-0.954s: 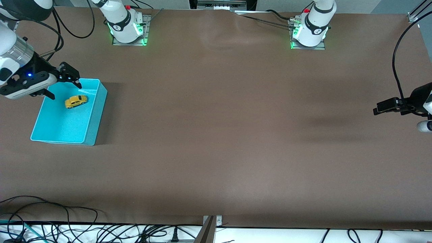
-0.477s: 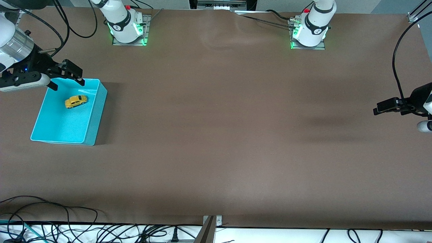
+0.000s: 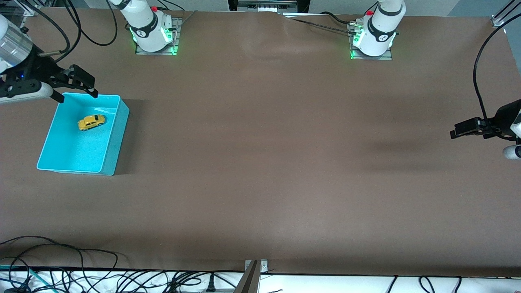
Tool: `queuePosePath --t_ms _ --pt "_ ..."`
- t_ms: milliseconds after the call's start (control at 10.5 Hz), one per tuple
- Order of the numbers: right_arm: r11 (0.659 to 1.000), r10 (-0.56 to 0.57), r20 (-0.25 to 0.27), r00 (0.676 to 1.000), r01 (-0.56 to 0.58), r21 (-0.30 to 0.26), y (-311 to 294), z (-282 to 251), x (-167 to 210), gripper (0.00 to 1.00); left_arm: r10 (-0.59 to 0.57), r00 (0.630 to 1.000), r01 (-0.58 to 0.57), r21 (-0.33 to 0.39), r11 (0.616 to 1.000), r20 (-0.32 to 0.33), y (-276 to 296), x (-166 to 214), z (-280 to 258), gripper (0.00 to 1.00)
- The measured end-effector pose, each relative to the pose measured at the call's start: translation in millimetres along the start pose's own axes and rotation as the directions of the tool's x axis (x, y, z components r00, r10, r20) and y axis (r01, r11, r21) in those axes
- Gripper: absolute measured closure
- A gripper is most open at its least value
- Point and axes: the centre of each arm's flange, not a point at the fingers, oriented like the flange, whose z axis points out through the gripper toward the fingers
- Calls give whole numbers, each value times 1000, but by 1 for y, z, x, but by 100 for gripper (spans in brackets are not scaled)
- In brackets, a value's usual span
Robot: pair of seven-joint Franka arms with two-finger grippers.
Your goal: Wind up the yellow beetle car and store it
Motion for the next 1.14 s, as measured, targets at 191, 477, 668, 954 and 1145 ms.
queuePosePath --t_ms 191,477,668,954,1145 --pt "1000 -1 6 1000 1 -10 2 0 7 0 0 1000 0 0 1000 0 0 0 0 0" --pt "999 15 28 999 -14 -33 14 8 10 0 0 1000 0 0 1000 0 0 0 0 0" --pt "999 27 34 999 -26 -34 21 10 10 0 0 1000 0 0 1000 0 0 0 0 0" --pt "999 29 57 998 -27 -34 21 12 7 0 0 1000 0 0 1000 0 0 0 0 0" --pt "999 29 67 997 -27 -36 22 13 6 0 0 1000 0 0 1000 0 0 0 0 0"
